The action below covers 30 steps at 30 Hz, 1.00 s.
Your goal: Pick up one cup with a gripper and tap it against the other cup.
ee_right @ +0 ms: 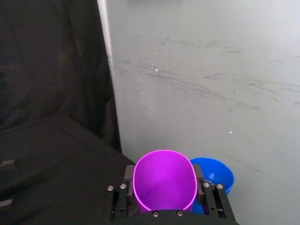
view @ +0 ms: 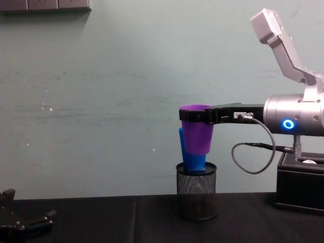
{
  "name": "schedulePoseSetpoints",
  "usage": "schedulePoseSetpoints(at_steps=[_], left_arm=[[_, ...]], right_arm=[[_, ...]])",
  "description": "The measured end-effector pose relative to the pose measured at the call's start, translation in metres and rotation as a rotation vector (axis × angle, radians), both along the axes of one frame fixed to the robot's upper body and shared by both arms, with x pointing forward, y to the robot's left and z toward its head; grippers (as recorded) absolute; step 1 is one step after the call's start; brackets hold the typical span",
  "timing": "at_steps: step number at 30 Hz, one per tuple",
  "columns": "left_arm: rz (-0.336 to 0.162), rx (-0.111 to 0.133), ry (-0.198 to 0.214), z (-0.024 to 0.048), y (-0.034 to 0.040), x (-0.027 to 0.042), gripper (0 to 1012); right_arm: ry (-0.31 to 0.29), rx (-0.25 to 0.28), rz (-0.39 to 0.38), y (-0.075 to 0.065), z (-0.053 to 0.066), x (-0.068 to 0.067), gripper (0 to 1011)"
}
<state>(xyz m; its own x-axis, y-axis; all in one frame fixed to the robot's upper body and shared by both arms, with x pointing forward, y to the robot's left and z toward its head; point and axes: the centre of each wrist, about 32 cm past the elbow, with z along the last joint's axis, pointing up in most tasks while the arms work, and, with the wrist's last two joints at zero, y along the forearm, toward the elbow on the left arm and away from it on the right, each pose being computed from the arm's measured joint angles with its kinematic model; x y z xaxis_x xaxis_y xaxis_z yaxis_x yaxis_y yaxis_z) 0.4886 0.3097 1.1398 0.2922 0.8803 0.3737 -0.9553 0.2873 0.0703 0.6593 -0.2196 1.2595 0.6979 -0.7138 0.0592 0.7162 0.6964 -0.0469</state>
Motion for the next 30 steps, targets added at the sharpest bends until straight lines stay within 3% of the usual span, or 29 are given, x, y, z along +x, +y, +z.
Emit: schedulePoseSetpoints(at_steps=[17,24,30], left_arm=[[0.000,0.000,0.000,0.0000,0.0000,0.0000,1012],[0.000,0.000,0.000,0.0000,0.0000,0.0000,1012],[0.000,0.000,0.000,0.0000,0.0000,0.0000,1011]], right_arm=[[0.005,0.018,0.067,-0.014,0.007,-0.035,723],[-0.008,0.005,0.095,-0.021,0.014,-0.050,723],[-0.004,-0.001,0.118,-0.026,0.013,-0.063,723]])
